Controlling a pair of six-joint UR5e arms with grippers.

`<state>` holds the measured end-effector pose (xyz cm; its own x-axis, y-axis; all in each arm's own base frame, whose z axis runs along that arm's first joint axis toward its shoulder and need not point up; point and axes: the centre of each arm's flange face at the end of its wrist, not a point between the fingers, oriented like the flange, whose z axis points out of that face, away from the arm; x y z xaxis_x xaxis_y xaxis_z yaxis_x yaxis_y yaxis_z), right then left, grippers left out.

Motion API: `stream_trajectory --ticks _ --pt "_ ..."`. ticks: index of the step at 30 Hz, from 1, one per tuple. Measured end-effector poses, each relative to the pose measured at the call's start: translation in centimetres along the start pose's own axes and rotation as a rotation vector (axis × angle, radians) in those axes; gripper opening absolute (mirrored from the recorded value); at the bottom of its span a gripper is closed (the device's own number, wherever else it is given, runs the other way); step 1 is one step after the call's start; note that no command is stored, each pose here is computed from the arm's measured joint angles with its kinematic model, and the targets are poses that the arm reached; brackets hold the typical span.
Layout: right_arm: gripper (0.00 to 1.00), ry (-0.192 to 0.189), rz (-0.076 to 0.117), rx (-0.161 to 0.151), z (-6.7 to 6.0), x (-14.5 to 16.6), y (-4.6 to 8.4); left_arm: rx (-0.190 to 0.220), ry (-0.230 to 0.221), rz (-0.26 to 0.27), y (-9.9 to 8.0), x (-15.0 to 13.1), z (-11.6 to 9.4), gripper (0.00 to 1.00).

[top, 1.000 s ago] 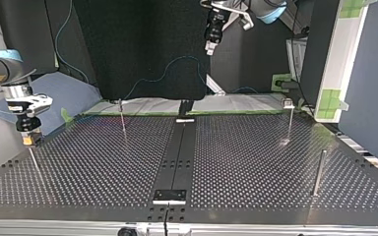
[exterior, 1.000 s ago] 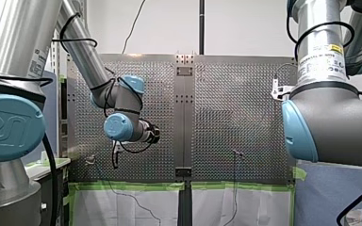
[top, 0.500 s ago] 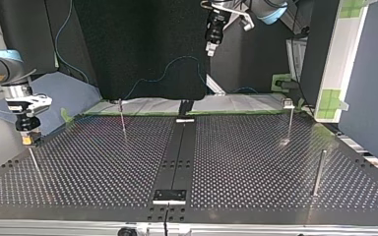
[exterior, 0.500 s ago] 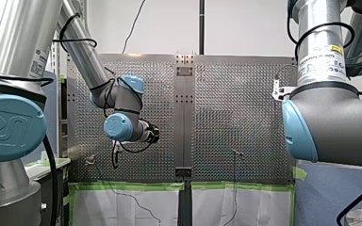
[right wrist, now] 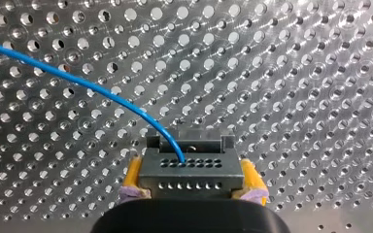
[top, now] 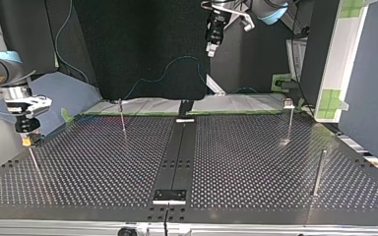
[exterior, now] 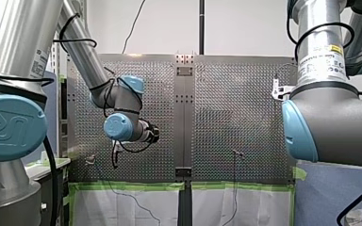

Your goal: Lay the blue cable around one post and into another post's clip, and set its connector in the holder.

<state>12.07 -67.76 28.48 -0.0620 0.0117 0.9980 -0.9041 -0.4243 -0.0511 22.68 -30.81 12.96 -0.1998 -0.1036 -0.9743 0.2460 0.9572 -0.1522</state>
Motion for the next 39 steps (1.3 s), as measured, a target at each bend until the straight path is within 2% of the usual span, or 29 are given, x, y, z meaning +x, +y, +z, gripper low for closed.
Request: stream_trajectory --ticks 19,28,39 --pt "0.00 -0.003 -0.001 0.006 0.16 -0.18 -0.36 -0.001 0.000 0.000 0.04 -0.01 0.04 1.00" --pt "0.00 -0.013 0.008 0.006 0.14 -0.39 -0.44 -0.001 0.000 0.000 0.03 -0.01 0.03 1.00" --pt "0.00 -0.010 0.007 0.006 0.26 -0.09 -0.41 -0.001 0.000 0.000 0.04 -0.02 0.04 1.00"
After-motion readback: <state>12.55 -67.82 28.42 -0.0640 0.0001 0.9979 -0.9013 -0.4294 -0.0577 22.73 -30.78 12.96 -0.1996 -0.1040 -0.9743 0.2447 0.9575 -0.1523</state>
